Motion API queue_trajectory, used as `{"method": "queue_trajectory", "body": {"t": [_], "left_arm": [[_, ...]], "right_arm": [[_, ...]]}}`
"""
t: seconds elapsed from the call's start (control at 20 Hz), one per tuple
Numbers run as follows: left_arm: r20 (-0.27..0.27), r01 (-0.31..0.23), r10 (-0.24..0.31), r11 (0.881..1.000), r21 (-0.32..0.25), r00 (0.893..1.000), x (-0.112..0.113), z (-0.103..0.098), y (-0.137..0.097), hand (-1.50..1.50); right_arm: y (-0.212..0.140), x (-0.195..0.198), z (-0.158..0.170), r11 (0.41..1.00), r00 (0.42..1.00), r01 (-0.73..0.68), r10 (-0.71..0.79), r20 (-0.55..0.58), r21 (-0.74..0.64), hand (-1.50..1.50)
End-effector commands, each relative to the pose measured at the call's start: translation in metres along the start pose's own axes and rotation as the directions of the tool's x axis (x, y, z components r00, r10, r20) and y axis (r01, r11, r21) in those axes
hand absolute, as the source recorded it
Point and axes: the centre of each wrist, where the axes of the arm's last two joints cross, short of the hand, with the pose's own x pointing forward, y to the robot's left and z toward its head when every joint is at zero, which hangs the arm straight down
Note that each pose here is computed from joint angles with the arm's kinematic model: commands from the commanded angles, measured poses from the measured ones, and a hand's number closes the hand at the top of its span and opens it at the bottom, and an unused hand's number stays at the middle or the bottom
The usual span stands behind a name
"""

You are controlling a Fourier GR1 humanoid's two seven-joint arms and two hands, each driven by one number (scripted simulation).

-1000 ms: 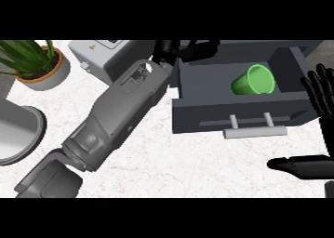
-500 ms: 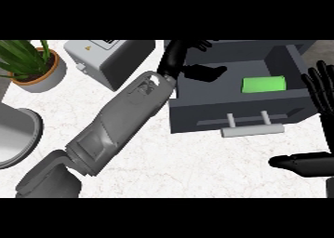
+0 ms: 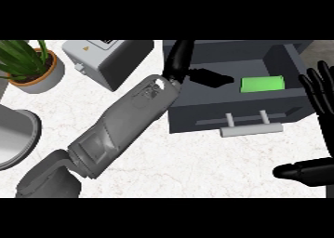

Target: Pick up the cup, place it into the drawer and close the drawer

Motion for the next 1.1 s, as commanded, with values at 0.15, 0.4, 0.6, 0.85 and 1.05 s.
{"method": "queue_trajectory", "body": {"t": [0.15, 0.4, 0.6, 0.85, 1.05], "left_arm": [[0.092, -0.114, 0.109, 0.993, 0.042, 0.99, 0.013, 0.001, -0.006, -1.5], [0.105, -0.169, 0.163, 0.984, 0.05, 0.981, 0.04, -0.022, 0.015, -1.5], [0.094, -0.22, 0.212, 0.972, 0.083, 0.973, 0.027, -0.009, 0.023, -1.5], [0.079, -0.217, 0.209, 0.969, 0.12, 0.975, 0.032, -0.009, 0.063, -1.5], [0.092, -0.248, 0.237, 0.959, 0.135, 0.967, 0.024, 0.009, 0.081, -1.5]], "right_arm": [[-0.002, 0.021, 0.014, 0.992, 0.998, 0.063, -0.063, -0.001, 0.107, 1.5], [-0.008, 0.034, 0.015, 0.964, 0.989, -0.143, 0.147, -0.002, 0.225, 1.5], [-0.008, 0.032, 0.025, 0.944, 0.974, -0.191, 0.215, -0.063, 0.267, 1.5], [0.011, 0.038, 0.017, 0.908, 0.932, -0.326, 0.355, -0.072, 0.264, 1.5], [0.014, 0.008, 0.005, 0.884, 0.896, -0.397, 0.431, -0.105, 0.247, 1.5]]}}
